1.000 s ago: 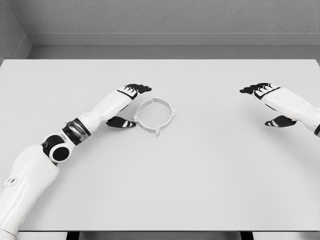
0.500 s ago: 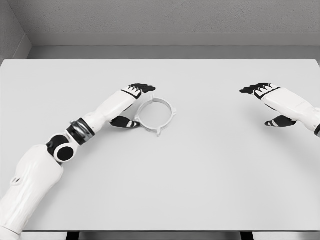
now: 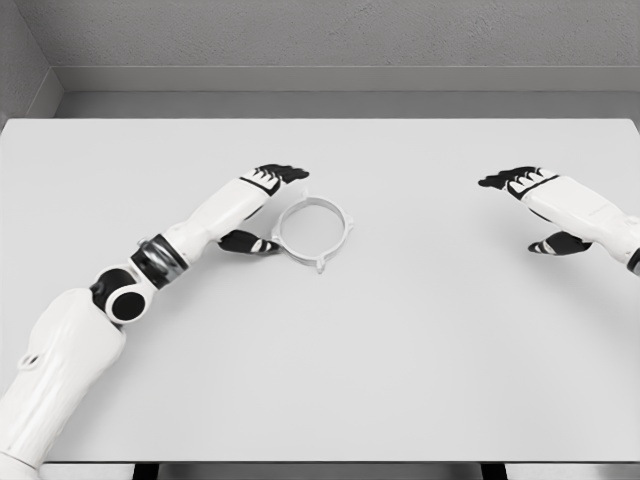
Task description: Assemble PVC drainage pipe clamps
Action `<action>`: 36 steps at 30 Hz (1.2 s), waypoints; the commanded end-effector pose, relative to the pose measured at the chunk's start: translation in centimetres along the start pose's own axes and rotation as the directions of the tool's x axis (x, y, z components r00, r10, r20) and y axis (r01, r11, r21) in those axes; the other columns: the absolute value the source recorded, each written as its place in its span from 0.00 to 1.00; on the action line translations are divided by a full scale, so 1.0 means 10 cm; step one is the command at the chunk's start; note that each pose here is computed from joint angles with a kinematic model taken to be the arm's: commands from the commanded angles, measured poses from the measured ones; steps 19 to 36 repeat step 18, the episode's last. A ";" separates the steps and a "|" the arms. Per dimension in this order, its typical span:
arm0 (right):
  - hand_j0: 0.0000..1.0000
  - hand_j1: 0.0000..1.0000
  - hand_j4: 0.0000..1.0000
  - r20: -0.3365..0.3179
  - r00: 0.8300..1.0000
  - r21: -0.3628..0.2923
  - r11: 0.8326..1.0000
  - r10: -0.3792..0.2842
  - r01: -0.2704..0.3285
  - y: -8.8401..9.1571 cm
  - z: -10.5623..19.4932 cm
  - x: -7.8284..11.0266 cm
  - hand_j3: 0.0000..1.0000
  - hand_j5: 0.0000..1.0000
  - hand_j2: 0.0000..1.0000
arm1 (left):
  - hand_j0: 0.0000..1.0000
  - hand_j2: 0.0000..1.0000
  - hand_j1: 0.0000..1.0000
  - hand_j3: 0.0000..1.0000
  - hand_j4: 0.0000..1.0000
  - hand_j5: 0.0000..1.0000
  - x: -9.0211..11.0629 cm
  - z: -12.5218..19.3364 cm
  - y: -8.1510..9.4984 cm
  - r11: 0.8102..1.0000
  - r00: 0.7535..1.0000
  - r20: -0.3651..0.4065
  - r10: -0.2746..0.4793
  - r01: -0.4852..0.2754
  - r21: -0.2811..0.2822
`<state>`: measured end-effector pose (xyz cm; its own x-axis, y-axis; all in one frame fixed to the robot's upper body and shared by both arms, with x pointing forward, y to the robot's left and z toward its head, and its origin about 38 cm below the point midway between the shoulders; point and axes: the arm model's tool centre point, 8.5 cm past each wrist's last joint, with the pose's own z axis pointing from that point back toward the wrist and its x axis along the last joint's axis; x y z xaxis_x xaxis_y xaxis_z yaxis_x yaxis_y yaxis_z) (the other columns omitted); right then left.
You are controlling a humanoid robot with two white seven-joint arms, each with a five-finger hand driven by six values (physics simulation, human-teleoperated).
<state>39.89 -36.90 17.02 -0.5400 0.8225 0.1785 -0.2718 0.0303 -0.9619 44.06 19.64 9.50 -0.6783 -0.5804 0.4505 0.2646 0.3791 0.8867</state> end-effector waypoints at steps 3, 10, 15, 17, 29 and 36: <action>1.00 1.00 1.00 0.001 1.000 -0.005 1.000 -0.007 0.007 0.00 0.00 0.00 1.00 1.00 1.00 | 1.00 1.00 1.00 1.00 1.00 1.00 -0.04 0.10 0.13 1.000 1.000 -0.002 -0.026 0.026 0.001; 1.00 1.00 1.00 0.002 1.000 -0.006 1.000 -0.008 0.008 0.00 -0.01 0.01 1.00 1.00 1.00 | 1.00 1.00 1.00 1.00 1.00 1.00 -0.47 0.99 1.11 0.963 0.956 -0.117 -0.270 0.264 -0.061; 1.00 1.00 1.00 0.002 1.000 -0.006 1.000 -0.008 0.008 0.00 -0.01 0.01 1.00 1.00 1.00 | 1.00 1.00 1.00 1.00 1.00 1.00 -0.68 1.52 1.42 0.953 0.922 -0.241 -0.303 0.300 -0.051; 1.00 1.00 1.00 0.002 1.000 -0.006 1.000 -0.008 0.008 0.00 -0.01 0.01 1.00 1.00 1.00 | 1.00 1.00 1.00 1.00 1.00 1.00 -0.70 1.55 1.41 0.954 0.921 -0.251 -0.299 0.297 -0.049; 1.00 1.00 1.00 0.001 1.000 -0.005 1.000 -0.007 0.007 0.00 0.00 0.00 1.00 1.00 1.00 | 1.00 1.00 1.00 1.00 1.00 1.00 -0.71 1.55 1.42 0.954 0.920 -0.253 -0.299 0.298 -0.046; 1.00 1.00 1.00 0.001 1.000 -0.005 1.000 -0.007 0.007 0.00 0.00 0.00 1.00 1.00 1.00 | 1.00 1.00 1.00 1.00 1.00 1.00 -0.71 1.55 1.42 0.954 0.920 -0.253 -0.299 0.298 -0.046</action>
